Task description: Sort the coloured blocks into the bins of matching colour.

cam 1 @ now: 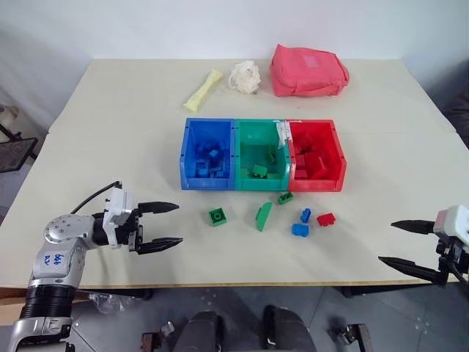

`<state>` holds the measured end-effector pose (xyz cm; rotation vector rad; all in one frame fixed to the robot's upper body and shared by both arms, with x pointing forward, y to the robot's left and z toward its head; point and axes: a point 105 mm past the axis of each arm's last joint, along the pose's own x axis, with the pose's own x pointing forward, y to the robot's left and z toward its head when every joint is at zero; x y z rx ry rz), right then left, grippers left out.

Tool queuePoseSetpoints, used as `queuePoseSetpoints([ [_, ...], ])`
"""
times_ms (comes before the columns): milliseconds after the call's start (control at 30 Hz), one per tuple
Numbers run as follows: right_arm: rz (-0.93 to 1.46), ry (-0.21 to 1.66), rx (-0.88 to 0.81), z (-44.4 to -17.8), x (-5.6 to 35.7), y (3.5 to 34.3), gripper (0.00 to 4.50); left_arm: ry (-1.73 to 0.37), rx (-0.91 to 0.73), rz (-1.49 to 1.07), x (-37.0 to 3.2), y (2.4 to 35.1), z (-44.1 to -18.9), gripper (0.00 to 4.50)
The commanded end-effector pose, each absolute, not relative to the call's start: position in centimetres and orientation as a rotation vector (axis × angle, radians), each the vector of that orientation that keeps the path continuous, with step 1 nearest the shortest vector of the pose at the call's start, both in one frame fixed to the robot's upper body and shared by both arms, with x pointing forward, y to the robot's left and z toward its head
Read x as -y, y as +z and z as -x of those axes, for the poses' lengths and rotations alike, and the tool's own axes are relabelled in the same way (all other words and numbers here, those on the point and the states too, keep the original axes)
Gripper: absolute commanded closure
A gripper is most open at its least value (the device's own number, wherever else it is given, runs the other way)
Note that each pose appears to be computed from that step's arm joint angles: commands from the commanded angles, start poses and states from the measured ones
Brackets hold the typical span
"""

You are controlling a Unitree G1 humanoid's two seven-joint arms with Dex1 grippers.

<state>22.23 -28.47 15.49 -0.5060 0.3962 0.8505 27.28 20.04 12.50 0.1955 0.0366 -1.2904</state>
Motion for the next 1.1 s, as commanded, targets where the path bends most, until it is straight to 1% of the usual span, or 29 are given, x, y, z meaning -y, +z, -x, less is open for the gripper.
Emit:
queuePoseSetpoints([
  [33,0.524,0.934,-0.345,-24.0,25.9,15.9,0.0,-1.247,0.078,-0.242,-19.6,13.3,-27.2,0.03],
  [133,0.526,1.004,-0.348,-25.5,24.3,14.9,0.0,-1.233,0.114,-0.261,-19.3,13.2,-26.4,0.03],
  [200,0.532,1.031,-0.361,-26.5,23.6,14.2,0.0,-1.236,0.107,-0.268,-19.2,12.9,-25.6,0.03],
  [333,0.564,1.022,-0.394,-28.1,23.8,13.0,0.0,-1.234,0.076,-0.257,-19.0,12.5,-24.5,0.03],
  [433,0.585,1.021,-0.416,-30.0,23.7,11.7,0.0,-1.225,0.069,-0.246,-18.7,12.4,-23.5,0.03],
  [533,0.586,1.046,-0.418,-30.4,23.5,11.2,0.65,-1.208,0.067,-0.241,-18.7,12.4,-22.9,0.0],
  [700,0.573,1.057,-0.385,-30.4,23.0,11.6,2.34,-1.198,0.066,-0.237,-18.6,12.4,-22.7,0.0],
  [800,0.568,1.039,-0.345,-30.5,22.8,12.5,3.39,-1.195,0.077,-0.238,-18.6,12.5,-23.2,0.0],
  [833,0.568,1.03,-0.323,-30.5,22.7,13.2,3.56,-1.196,0.082,-0.239,-18.6,12.6,-23.5,0.0],
  [967,0.535,1.012,-0.206,-30.8,21.6,16.5,3.56,-1.202,0.092,-0.242,-18.5,12.6,-24.3,0.0],
  [1033,0.527,0.978,-0.158,-31.5,21.1,17.9,3.56,-1.206,0.1,-0.242,-18.5,12.7,-24.8,0.0],
  [1100,0.527,0.929,-0.072,-32.7,20.5,20.4,3.56,-1.219,0.111,-0.247,-18.4,12.7,-25.2,0.0],
])
